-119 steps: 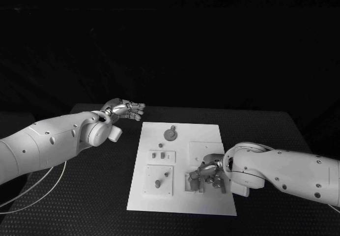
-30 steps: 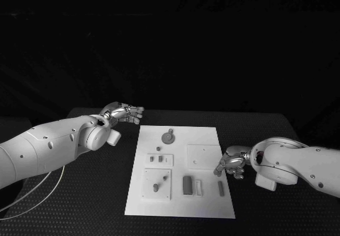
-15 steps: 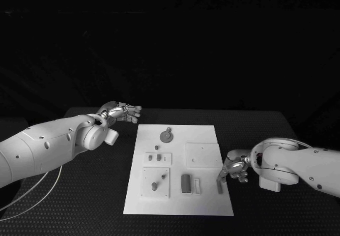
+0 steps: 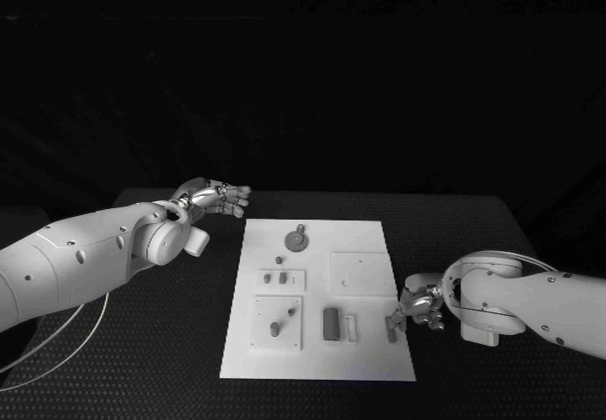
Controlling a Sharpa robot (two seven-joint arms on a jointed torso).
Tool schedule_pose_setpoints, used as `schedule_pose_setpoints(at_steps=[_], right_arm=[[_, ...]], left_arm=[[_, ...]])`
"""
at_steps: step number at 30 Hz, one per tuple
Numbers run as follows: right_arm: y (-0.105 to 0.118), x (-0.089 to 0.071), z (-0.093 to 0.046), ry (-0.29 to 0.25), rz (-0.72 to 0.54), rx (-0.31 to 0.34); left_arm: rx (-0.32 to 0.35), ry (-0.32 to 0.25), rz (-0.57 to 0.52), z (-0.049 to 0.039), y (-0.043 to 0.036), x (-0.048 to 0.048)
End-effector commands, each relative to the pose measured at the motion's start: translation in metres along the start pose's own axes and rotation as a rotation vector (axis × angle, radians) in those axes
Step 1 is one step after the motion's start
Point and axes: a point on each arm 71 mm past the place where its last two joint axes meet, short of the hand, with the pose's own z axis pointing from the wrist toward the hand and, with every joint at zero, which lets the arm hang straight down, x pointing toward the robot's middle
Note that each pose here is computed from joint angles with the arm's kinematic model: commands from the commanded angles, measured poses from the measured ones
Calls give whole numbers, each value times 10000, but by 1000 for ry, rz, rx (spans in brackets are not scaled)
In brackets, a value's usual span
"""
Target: Assemble the parts on the task board
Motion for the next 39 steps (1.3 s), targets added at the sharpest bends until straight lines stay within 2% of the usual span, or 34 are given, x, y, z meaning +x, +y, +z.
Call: schedule_pose_setpoints(at_steps=[1, 14, 22, 27, 39], right_arm=[[14, 23, 24, -11, -39, 15], [158, 187, 141, 24, -74, -7], [253, 224, 205, -15, -182, -1], [318, 305, 285, -40, -247, 7], [333, 362, 341, -42, -275, 18]], left_arm=[[18, 19, -9, 4, -26, 22], [17, 17, -9, 1, -24, 16], [16, 19, -10, -2, -24, 19], [17, 24, -11, -2, -26, 30], [15, 22, -11, -8, -22, 21]])
